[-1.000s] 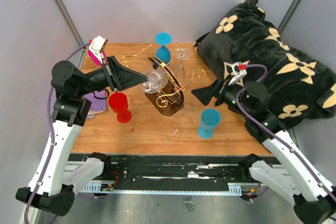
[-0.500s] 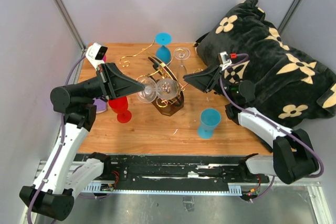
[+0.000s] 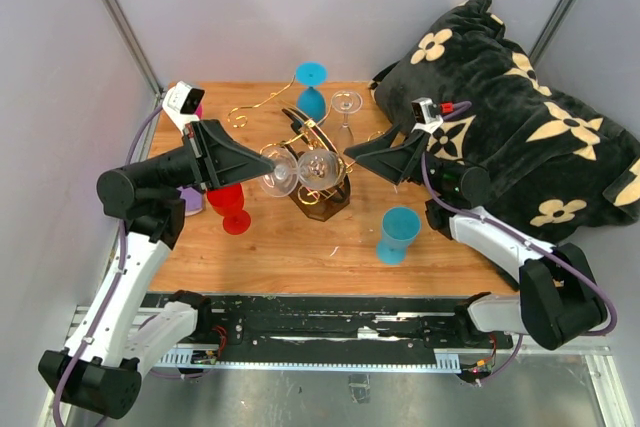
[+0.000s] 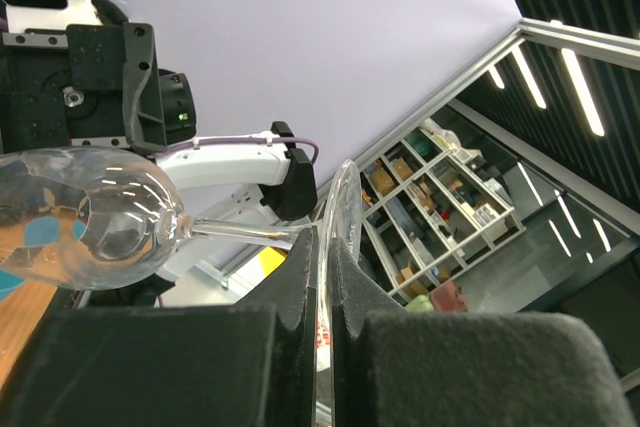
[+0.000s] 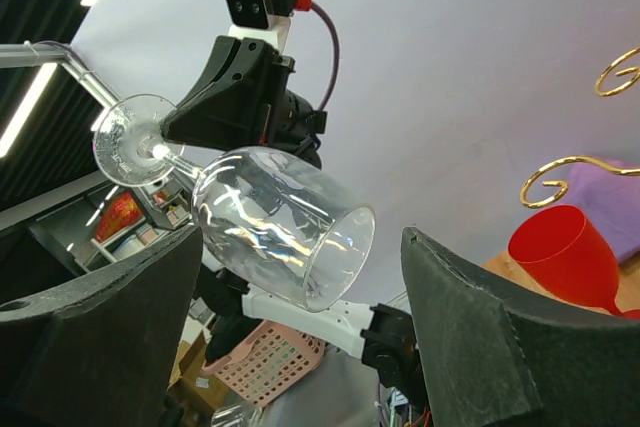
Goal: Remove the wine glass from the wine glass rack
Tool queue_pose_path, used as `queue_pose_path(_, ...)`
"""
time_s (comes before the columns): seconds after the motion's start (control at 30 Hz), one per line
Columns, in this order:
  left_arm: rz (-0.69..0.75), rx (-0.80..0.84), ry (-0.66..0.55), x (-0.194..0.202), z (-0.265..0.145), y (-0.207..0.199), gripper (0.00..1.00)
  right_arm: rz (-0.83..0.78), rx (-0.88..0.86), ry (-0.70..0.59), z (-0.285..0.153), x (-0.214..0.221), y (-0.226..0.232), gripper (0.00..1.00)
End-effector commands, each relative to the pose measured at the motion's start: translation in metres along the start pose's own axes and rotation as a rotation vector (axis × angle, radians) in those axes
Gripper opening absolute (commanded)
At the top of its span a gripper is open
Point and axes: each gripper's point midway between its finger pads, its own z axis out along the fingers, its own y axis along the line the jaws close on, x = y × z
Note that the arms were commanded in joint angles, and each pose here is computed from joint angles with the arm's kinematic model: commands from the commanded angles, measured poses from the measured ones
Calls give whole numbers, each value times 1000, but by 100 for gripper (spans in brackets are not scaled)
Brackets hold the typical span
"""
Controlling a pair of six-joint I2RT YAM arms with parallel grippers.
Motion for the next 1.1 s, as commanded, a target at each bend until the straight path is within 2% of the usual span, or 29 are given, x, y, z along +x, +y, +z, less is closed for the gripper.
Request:
queue_pose_path(0.0, 67, 55, -23, -3, 1, -17, 1, -53, -120, 37, 7, 8, 36, 81)
queue_pose_path(0.17, 76, 55, -22, -5, 3, -17, 0, -35, -141, 56, 13, 15, 41, 79)
queue_pose_path(0.5, 57, 33, -37, -8, 2, -1, 0, -21, -184, 77, 10, 20, 61, 68)
queue_pose_path(0.9, 31, 101, -82, -12, -1, 10, 1, 0, -222, 85, 11, 27, 75, 67)
queue_pose_path(1.07, -9, 119, -107, -13, -5, 27, 1, -6, -239, 74, 10, 24, 85, 62)
